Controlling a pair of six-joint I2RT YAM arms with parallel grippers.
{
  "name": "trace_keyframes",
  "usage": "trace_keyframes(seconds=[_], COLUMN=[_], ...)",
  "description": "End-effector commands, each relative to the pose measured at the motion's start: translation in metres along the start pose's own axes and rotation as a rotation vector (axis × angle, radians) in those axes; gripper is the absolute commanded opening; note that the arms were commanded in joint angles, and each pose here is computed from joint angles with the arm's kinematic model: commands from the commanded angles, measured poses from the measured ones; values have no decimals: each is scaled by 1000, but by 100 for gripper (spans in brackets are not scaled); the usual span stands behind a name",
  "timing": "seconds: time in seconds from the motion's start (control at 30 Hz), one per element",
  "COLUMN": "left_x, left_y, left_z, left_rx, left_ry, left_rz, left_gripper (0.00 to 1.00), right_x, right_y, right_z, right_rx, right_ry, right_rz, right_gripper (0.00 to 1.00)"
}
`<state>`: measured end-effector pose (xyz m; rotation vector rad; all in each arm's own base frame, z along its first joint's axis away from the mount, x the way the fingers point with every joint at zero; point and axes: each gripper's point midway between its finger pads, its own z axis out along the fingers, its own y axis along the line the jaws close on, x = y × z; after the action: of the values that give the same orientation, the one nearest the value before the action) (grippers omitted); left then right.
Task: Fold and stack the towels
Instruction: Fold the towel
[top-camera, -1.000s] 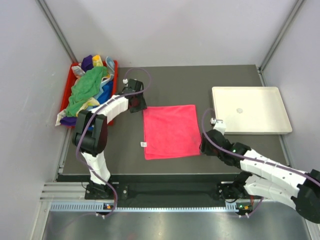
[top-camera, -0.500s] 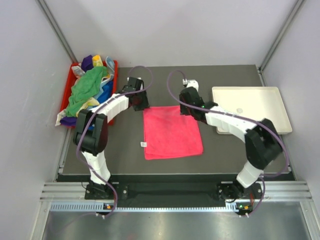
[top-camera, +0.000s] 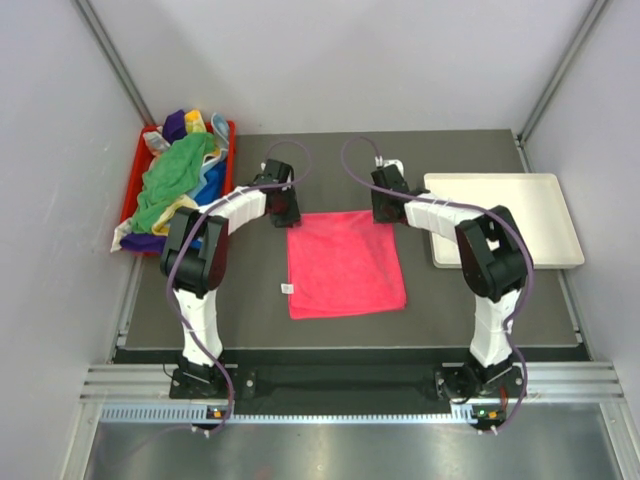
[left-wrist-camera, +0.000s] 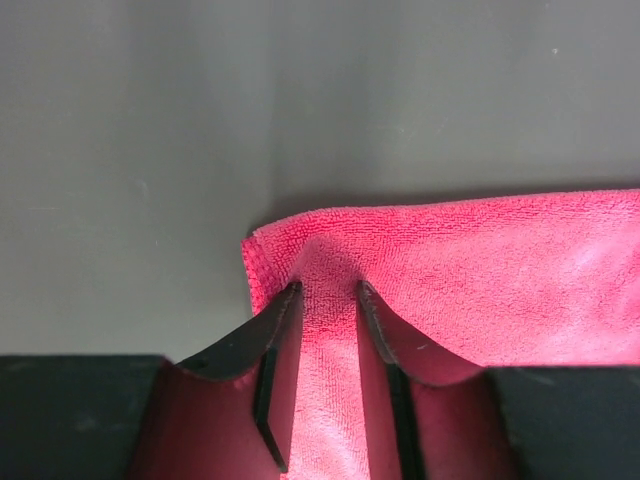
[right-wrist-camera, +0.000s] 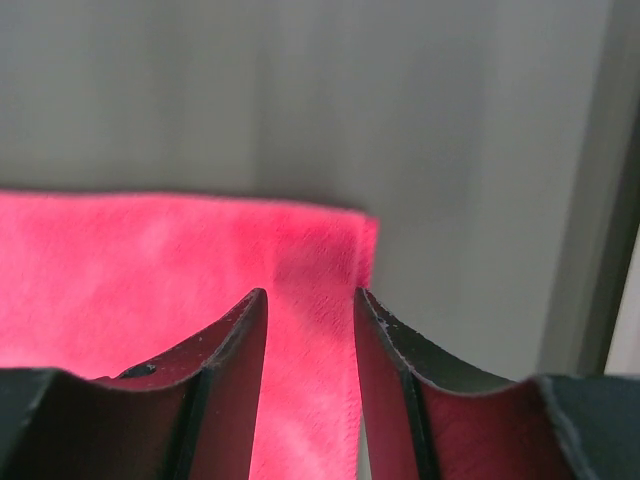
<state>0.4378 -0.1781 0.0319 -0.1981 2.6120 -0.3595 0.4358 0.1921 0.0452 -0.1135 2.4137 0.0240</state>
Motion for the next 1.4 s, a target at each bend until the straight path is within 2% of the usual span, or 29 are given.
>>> trace_keyframes(seconds=[0.0,0.3,0.53,0.93,1.13,1.33,1.37], left_x=[-12,-26,-38,-35,-29,-23,-21], left_y=[4,2,21,11,11,17,18], left_z=[3,-10,-29,-8,2,8,10], left_rx=[-25,-34,-154,-67,-47,-67,-70], left_ry=[-40,-86,-128,-109,-104,-105,-102], left_rz=[-1,17,20,28,13,-6,-7], left_gripper=[35,40,47,47,45,42,38], right_x=[-25,-25,-32,-26,-23,-17,-16], right_y=[-2,-17,-31,-25,-22,-30,-31], right_z=[7,24,20,30,31,32,32], right_rx=[-10,23,32,-51,-69,-46,-43], right_ry=[-44,-21,-59,-56,-52,-41,-38], right_rz=[22,51,72,106,118,130,136], right_gripper=[40,40,42,39,33,21,18])
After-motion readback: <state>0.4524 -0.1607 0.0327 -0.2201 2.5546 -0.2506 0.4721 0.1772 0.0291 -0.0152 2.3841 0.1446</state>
